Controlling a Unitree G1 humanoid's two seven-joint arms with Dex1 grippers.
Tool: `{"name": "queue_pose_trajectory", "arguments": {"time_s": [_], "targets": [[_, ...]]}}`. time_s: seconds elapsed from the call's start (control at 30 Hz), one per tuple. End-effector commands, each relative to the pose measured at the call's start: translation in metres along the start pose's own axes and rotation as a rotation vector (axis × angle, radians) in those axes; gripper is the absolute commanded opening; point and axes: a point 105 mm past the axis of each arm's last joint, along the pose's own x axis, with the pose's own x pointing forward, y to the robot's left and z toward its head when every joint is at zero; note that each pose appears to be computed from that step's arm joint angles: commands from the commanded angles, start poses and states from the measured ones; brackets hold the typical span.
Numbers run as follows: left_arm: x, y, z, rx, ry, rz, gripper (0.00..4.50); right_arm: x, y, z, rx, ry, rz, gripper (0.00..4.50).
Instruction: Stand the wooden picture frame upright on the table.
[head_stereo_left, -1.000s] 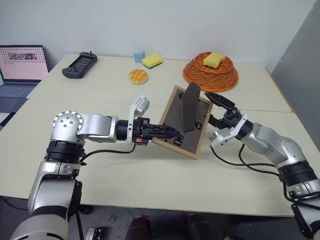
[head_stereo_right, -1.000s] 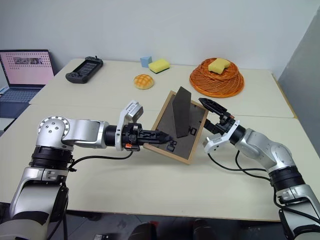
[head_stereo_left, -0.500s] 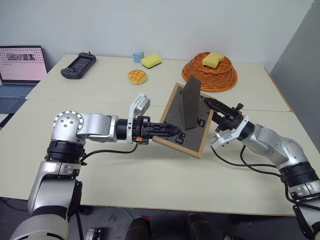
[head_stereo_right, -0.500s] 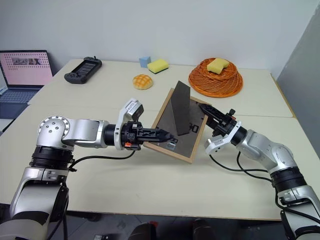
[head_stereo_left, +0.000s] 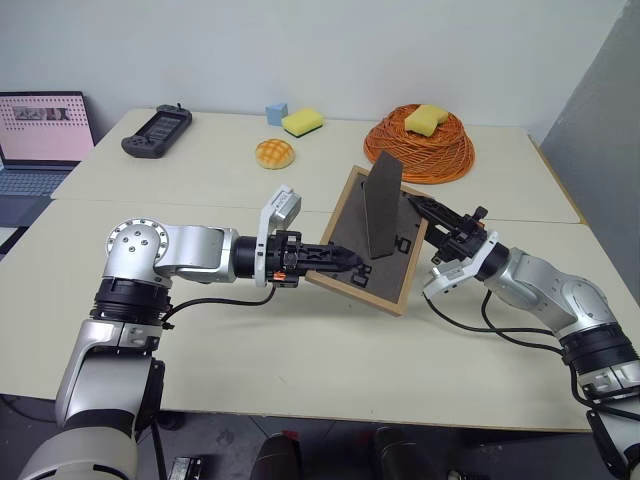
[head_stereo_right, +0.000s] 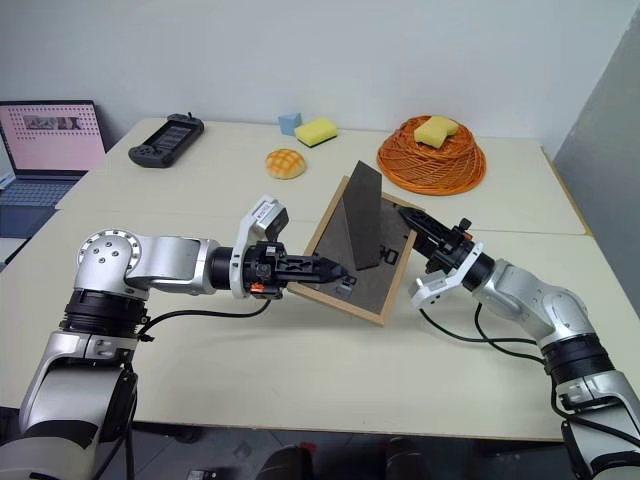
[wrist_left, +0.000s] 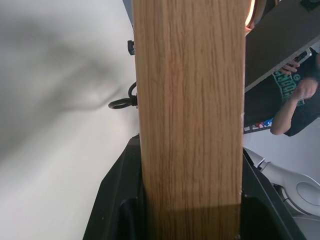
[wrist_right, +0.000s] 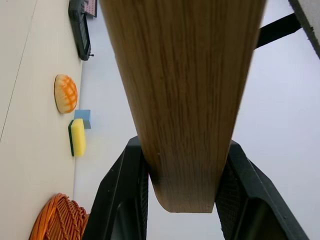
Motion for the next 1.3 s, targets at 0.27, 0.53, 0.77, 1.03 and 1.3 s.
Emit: {"name": "queue_pose_trajectory", "arguments": {"time_s": [0.27, 0.53, 0.77, 1.03, 1.3], "targets": [[-0.003, -0.005, 0.006, 0.068, -0.025, 0.058, 3.05, 0.005, -0.013, 0.006, 0.003, -0.035, -0.044, 1.36], [-0.014, -0.021, 0.019, 0.160, -0.101, 0.052, 3.61, 0.005, -0.012, 0.004, 0.005, -0.031, -0.034, 1.36], [-0.051, -0.033, 0.039, 0.484, -0.308, 0.163, 3.61, 0.002, -0.009, -0.002, 0.043, -0.014, -0.011, 1.36], [-0.076, -0.052, 0.020, 0.853, -0.376, 0.226, 3.61, 0.014, -0.005, -0.011, 0.293, 0.038, -0.033, 1.36], [-0.071, -0.048, 0.003, 0.898, -0.415, 0.267, 3.61, 0.050, 0.013, 0.000, 0.901, 0.098, 0.011, 1.36]]}}
